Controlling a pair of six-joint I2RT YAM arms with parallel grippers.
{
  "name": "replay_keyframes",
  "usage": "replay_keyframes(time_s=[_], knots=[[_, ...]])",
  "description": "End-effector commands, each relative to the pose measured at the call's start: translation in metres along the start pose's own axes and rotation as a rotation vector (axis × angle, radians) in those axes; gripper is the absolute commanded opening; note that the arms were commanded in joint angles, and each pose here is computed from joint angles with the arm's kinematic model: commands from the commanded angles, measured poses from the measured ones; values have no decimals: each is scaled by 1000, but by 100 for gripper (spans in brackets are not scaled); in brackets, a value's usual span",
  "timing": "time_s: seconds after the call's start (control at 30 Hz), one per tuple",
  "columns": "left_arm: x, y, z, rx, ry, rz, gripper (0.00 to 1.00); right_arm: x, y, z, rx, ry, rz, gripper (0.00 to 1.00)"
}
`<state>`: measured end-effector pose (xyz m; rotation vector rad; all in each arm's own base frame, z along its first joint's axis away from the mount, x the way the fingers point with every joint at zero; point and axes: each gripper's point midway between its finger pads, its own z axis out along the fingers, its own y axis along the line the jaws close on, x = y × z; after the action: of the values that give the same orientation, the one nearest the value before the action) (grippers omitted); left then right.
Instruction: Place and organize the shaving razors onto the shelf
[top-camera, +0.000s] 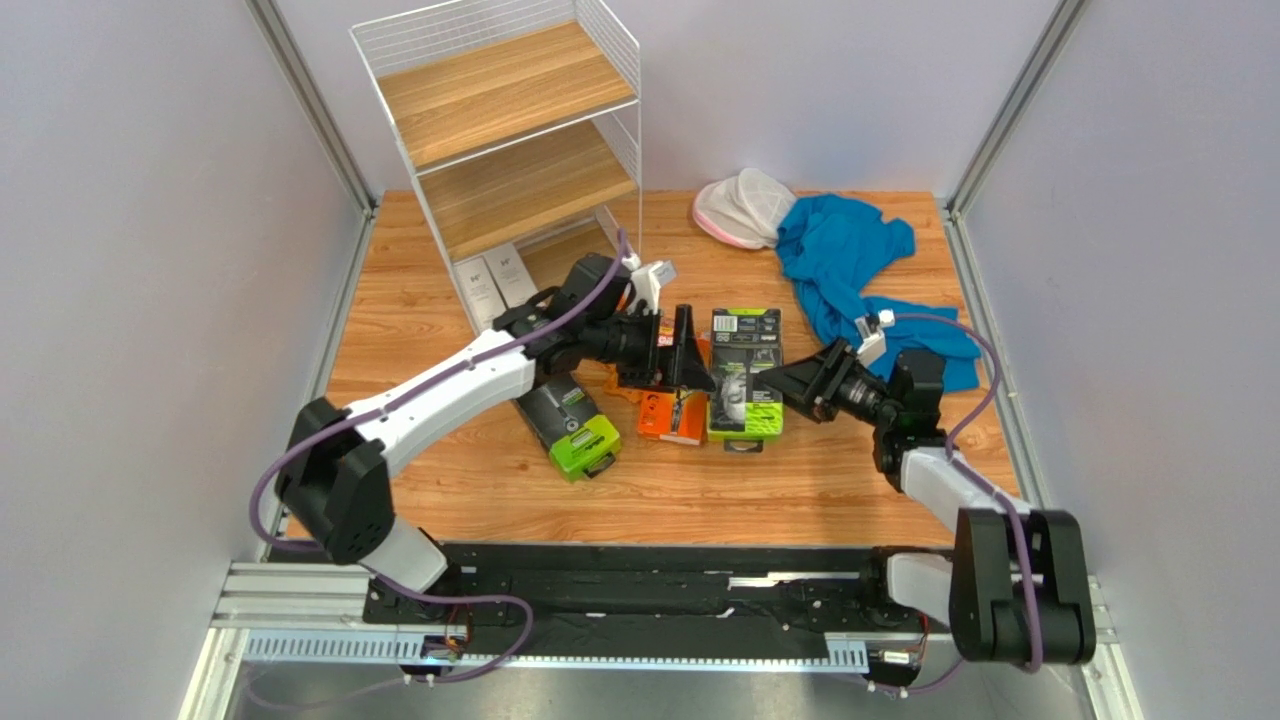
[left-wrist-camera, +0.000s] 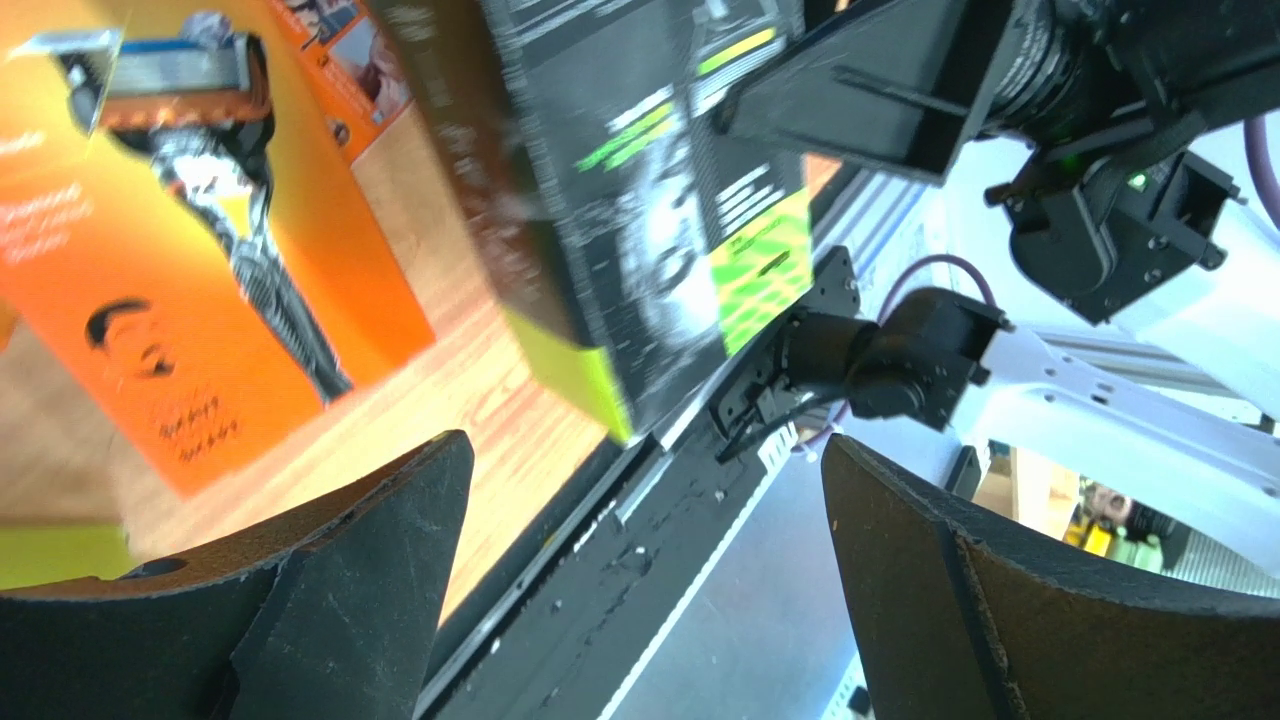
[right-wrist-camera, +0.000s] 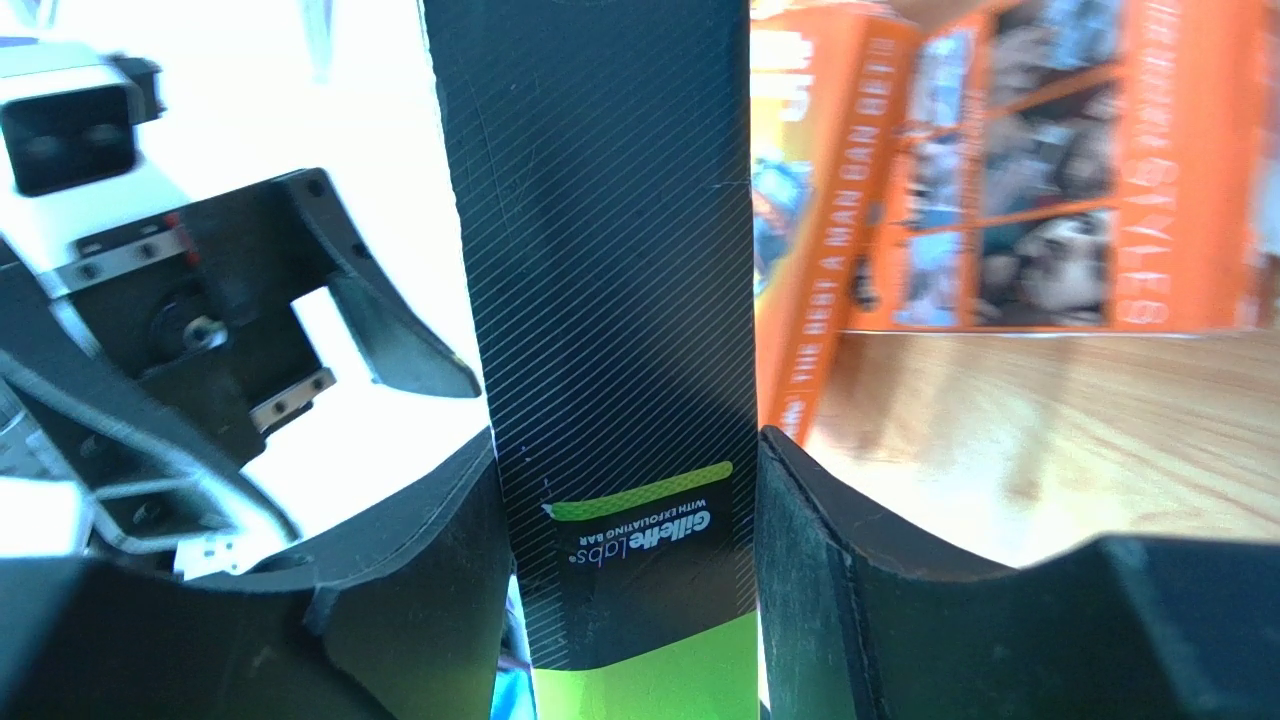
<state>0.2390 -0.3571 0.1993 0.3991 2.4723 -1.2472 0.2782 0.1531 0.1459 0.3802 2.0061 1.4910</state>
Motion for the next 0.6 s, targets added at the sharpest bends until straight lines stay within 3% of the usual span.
replay_keyframes(time_s=[0.0, 0.2, 0.37, 0.57], knots=[[-10, -22, -40, 71, -134, 73, 96, -4, 55, -12, -109, 25, -160, 22], [-2, -28, -64, 92, -186, 85, 97, 3, 92, -24, -189, 52, -211, 22], [-2, -46, -65, 216, -209, 92, 97, 29, 121, -18, -261, 147, -261, 22], [5, -38, -58, 212, -194, 64, 97, 54, 153, -9, -315, 231, -330, 22]])
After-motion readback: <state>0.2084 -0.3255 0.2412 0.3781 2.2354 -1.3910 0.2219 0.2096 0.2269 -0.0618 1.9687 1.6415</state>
